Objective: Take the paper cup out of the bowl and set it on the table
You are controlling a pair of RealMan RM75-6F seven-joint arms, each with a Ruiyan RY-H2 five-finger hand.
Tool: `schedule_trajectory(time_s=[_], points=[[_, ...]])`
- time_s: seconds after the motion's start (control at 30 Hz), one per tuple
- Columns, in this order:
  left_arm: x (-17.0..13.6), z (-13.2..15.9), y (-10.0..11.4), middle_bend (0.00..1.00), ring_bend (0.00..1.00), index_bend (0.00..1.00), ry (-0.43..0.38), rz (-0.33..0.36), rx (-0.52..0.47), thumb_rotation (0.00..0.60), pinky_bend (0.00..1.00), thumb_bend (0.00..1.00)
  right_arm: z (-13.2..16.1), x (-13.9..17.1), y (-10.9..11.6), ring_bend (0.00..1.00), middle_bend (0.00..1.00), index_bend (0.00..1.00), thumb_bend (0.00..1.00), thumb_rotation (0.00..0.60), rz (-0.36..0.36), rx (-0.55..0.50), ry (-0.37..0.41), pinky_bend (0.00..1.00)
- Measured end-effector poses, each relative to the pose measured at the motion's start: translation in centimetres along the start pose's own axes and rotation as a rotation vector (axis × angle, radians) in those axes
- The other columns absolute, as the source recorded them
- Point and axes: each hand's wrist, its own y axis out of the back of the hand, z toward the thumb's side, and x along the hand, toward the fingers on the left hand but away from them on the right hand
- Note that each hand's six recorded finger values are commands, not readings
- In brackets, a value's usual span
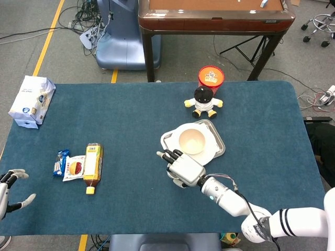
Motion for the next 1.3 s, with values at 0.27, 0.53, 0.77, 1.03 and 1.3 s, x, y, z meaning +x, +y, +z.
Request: schedule_trajectory(time_s=[0.27,0.53,0.77,1.03,1.3], points=[[0.0,-0.1,0.1,0.31,0.33,0.4,0.003,0.002,-0.006,0.6,0.53,0.13,0.8,0.1,-2.4,0.0,0.05,0.63,0.47,0.6,0.044,-0.019,0.029,0.14],[0.0,-0.2,0.2,0.31,0.33,0.4,0.004,0.003,-0.007,0.6,0.53,0.13,1.2,0.2,-3.2,0.0,0.05,0.63,0.43,0.6,0.057,-0.009,0.044,0.14],[0.0,-0.2,0.2,0.31,0.33,0.4,0.003,0.002,-0.006,0.6,0.53,0.13,0.9,0.3,-3.5,0.0,0.05,0.59,0.25,0.6,0.063,-0.002,0.034,0.14],[0.0,-0.2,0.2,0.31,0.33,0.4,0.005,0.002,-0.005,0.6,0.53,0.13,0.7,0.5,-3.3,0.0,0.05,0.52,0.21,0.6,0.058,-0.008,0.029,0.14],[0.0,-0.2,0.1,0.31,0.33,0.4,0.006,0.0,-0.001,0.6,0.53,0.13,0.0,1.3,-0.7,0.0,0.05,0.51,0.18,0.6,-0.011,-0.008,0.009,0.14]])
